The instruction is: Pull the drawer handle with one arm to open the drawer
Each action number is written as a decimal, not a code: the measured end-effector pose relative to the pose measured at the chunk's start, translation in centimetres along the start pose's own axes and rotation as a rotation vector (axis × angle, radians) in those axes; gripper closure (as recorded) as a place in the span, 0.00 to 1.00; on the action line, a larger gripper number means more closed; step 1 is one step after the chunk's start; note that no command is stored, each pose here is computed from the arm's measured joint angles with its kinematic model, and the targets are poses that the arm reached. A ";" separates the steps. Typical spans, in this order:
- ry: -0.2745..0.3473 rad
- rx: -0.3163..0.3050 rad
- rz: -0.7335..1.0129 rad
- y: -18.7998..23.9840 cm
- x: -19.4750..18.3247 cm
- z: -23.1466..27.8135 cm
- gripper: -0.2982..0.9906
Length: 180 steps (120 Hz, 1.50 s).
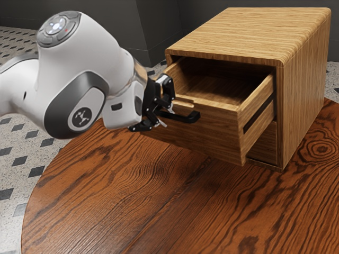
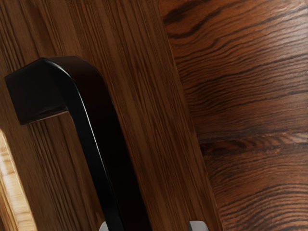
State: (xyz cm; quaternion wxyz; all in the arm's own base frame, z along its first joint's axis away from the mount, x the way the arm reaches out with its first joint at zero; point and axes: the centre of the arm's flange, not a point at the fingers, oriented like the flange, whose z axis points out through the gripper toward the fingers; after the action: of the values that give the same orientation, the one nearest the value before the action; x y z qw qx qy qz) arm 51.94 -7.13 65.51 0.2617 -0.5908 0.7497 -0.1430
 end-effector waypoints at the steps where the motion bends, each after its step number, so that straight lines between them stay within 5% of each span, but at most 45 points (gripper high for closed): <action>1: 0.000 0.000 0.000 0.0 0.0 0.0 0.67; 134: -0.030 0.050 -0.008 -0.1 -0.3 -2.8 0.67; 161: -0.041 0.214 -0.004 -5.6 -0.2 -16.7 0.64; 171: -0.049 0.164 -0.040 -5.9 -0.5 -19.7 0.55; 180: -0.014 0.029 -0.124 -6.2 -0.5 -16.2 0.46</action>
State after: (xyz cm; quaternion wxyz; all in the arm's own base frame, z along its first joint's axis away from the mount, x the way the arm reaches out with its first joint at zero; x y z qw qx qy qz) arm 47.99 -9.85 82.16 0.2662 -0.6331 0.7077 -0.1655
